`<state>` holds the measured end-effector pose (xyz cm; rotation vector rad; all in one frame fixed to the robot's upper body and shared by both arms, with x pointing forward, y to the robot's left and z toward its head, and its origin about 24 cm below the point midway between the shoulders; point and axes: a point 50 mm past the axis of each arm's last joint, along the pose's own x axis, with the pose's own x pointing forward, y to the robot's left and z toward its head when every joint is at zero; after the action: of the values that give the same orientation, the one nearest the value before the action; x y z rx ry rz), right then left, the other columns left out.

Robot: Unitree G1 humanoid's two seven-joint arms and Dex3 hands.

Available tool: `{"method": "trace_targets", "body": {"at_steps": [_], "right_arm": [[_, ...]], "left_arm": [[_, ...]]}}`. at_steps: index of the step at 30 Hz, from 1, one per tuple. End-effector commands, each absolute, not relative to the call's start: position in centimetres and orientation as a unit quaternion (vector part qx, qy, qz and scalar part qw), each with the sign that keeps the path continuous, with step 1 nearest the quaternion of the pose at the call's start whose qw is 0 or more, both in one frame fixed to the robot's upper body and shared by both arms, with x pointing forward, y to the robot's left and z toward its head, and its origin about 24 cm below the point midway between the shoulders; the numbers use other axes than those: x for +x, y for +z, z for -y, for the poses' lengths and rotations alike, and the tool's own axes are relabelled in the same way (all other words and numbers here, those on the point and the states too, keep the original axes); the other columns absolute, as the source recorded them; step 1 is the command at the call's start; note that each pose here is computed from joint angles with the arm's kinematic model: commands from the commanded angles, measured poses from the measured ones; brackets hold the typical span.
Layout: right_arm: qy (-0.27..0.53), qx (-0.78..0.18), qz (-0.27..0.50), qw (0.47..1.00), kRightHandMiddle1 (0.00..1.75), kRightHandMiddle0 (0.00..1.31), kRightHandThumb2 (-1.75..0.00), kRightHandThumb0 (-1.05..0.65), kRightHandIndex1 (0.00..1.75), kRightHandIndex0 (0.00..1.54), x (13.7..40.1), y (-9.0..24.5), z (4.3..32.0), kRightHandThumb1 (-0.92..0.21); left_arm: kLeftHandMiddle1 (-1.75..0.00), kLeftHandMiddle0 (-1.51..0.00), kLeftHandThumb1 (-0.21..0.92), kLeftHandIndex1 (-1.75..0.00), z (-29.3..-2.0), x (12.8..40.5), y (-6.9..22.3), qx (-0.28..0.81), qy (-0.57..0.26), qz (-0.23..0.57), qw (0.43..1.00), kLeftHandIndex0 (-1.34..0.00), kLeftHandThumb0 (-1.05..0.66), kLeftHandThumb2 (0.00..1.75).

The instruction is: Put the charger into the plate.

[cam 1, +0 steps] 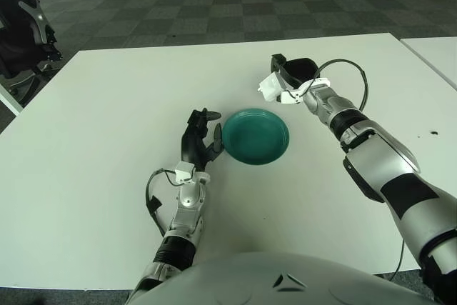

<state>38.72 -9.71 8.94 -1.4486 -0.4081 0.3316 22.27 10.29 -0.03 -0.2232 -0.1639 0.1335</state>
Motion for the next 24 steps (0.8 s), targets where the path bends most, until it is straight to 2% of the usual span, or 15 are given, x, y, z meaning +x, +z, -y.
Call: {"method": "trace_targets", "body": {"at_steps": [1, 3, 6, 15, 24], "right_arm": [[0.157, -0.647, 0.216, 0.714, 1.75, 0.62, -1.32, -0.49, 1.75, 1.26, 38.6, 9.7, 9.4, -0.31], [0.169, -0.644, 0.227, 0.711, 1.75, 0.62, -1.32, -0.49, 1.75, 1.26, 38.3, 9.8, 9.0, -0.31], [0.182, -0.642, 0.234, 0.707, 1.75, 0.62, -1.32, -0.49, 1.75, 1.27, 38.1, 9.9, 8.7, -0.31], [0.217, -0.646, 0.268, 0.681, 1.75, 0.61, -1.31, -0.48, 1.75, 1.24, 36.3, 10.0, 7.9, -0.32], [0.245, -0.638, 0.265, 0.68, 1.75, 0.53, -1.19, -0.45, 1.75, 1.21, 34.3, 9.1, 8.5, -0.42]], "left_arm": [[0.0, -0.35, 0.92, -1.22, -7.2, 19.1, -3.3, -0.168, 0.1, -0.021, 0.98, -0.36, -0.67, 0.75], [0.0, -0.31, 0.92, -1.08, -7.2, 19.1, -3.3, -0.161, 0.097, -0.018, 0.982, -0.23, -0.7, 0.8], [0.0, -0.29, 0.92, -1.01, -7.1, 19.1, -3.2, -0.159, 0.095, -0.017, 0.983, -0.19, -0.72, 0.83], [0.0, -0.27, 0.92, -1.0, -7.3, 19.0, -3.2, -0.16, 0.088, -0.013, 0.983, -0.2, -0.75, 0.87], [-0.01, -0.27, 0.92, -1.06, -7.1, 18.9, -3.2, -0.162, 0.087, -0.016, 0.983, -0.25, -0.73, 0.89]]}}
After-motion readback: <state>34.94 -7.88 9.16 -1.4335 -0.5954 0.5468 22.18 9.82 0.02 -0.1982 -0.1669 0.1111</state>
